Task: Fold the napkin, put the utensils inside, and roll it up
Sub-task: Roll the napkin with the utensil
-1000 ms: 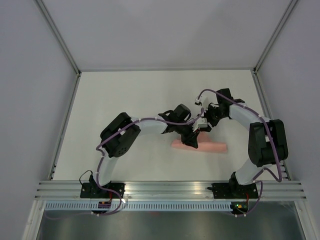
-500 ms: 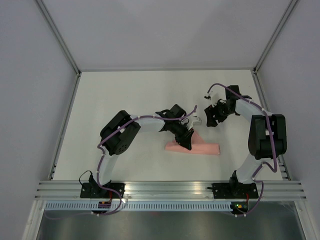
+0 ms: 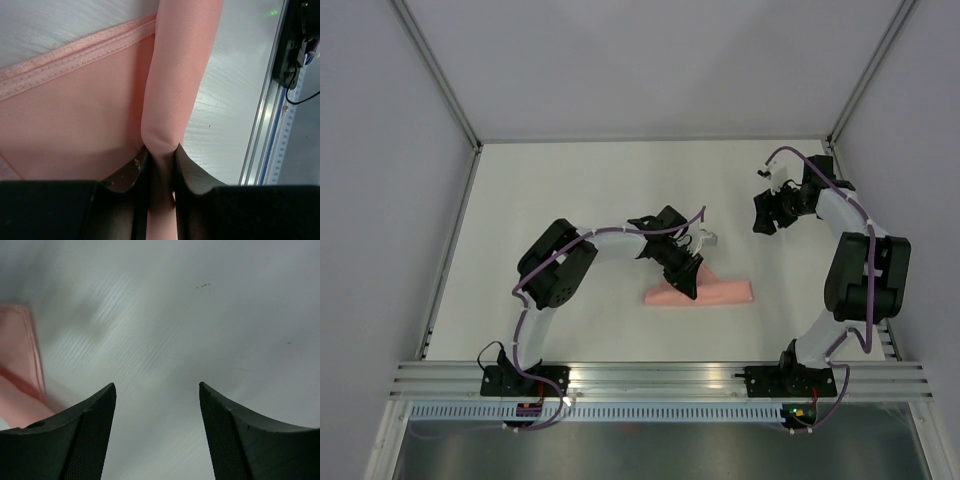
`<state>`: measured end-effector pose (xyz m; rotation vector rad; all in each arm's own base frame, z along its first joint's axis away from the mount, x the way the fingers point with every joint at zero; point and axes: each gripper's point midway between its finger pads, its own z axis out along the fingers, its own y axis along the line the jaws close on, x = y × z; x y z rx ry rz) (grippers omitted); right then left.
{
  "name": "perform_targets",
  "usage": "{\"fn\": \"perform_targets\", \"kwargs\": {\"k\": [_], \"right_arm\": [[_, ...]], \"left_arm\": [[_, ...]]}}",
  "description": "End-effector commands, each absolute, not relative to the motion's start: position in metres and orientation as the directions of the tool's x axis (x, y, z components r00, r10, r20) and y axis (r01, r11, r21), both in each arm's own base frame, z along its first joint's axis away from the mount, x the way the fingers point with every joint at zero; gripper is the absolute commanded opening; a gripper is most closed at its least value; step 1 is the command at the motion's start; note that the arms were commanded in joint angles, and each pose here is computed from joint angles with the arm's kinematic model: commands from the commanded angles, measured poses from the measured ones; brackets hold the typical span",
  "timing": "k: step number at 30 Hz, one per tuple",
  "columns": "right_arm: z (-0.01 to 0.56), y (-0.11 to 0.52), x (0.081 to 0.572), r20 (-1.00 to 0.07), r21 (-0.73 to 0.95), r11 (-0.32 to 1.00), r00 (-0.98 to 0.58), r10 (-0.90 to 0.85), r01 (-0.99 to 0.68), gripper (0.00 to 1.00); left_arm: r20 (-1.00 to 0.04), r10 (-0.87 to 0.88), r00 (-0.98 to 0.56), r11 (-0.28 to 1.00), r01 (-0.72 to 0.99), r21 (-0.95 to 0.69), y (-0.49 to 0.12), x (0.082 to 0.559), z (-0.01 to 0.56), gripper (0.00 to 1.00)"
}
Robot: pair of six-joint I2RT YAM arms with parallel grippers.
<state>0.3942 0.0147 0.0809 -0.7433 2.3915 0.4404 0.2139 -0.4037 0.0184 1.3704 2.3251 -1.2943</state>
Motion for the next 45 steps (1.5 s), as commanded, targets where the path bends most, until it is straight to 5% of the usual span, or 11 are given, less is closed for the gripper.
{"fn": "perform_targets", "kwargs": {"k": [1,7,15,37,41,45], "right_arm": [[0.128,0.030,0.365,-0.708,0.070,0.714,-0.539,-0.457,-0.697,0.73],[0.156,0.053,0.315,-0.774,-0.012,0.600,-0.372,-0.512,-0.800,0.72],[0.130,0.111,0.245,-0.730,-0.142,0.341,-0.134,-0.670,-0.929,0.73],[0.023,0.186,0.229,-0.507,-0.256,0.099,0.047,-0.861,-0.962,0.68],[0.019,0.187,0.229,-0.508,-0.260,0.098,0.050,-0.860,-0.961,0.60],[0.013,0.185,0.223,-0.501,-0.230,0.090,0.039,-0.865,-0.969,0.41]], "left_arm": [[-0.303,0.707,-0.639,0.408,0.718,-0.564,-0.368,0.202,-0.020,0.02],[-0.238,0.727,-0.645,0.427,0.695,-0.578,-0.371,0.206,-0.022,0.02],[-0.166,0.742,-0.650,0.400,0.627,-0.669,-0.377,0.198,-0.024,0.02],[-0.096,0.752,-0.652,0.386,0.554,-0.738,-0.375,0.199,-0.025,0.03],[-0.094,0.749,-0.656,0.376,0.538,-0.754,-0.375,0.197,-0.023,0.15],[-0.146,0.726,-0.672,0.361,0.553,-0.751,-0.383,0.206,-0.011,0.44]]}}
